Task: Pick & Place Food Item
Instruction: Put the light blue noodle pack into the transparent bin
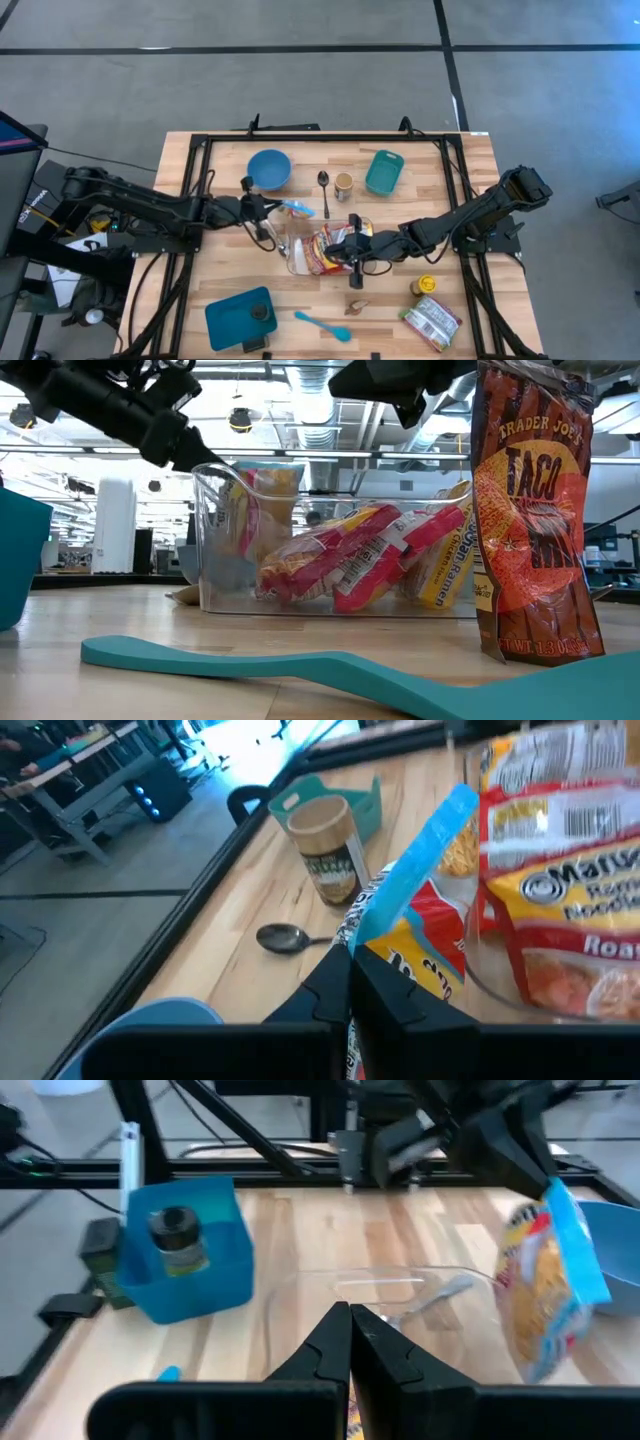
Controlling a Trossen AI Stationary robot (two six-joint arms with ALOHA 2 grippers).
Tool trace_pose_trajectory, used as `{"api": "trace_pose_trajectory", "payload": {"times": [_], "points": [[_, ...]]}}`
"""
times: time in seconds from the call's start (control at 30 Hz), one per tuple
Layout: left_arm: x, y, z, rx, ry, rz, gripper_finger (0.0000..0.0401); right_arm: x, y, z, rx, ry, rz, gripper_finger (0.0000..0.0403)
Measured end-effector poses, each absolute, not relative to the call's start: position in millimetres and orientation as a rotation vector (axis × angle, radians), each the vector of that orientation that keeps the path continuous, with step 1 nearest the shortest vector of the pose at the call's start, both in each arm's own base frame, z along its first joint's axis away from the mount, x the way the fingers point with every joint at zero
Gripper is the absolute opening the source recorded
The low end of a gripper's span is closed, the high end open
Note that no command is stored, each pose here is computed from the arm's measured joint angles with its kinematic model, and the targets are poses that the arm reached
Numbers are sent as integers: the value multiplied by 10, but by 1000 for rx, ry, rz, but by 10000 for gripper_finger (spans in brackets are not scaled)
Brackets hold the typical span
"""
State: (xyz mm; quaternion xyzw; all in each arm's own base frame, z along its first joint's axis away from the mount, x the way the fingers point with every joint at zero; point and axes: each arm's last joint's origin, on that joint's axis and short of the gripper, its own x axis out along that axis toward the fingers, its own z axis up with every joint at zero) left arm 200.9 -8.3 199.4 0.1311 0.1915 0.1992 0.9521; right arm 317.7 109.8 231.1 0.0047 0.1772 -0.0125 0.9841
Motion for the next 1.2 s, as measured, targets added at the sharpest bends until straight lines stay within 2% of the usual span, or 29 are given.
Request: {"api": "trace_pose_trajectory", "payload": {"times": [0.3,0.73,0.93,1.2], "points": [[1930,-101,2138,191,295,406,0,3176,1085,2311,0,351,-74,0],[1885,-254,2360,119,96,336,0,3170,1036,2317,-29,328,-239,0],[1875,-335,2391,104,62,294,0,3164,1018,2324,-41,315,-312,0],[1869,-373,2390,-44,41,278,0,3169,1013,2351,-21,288,-328,0]]}}
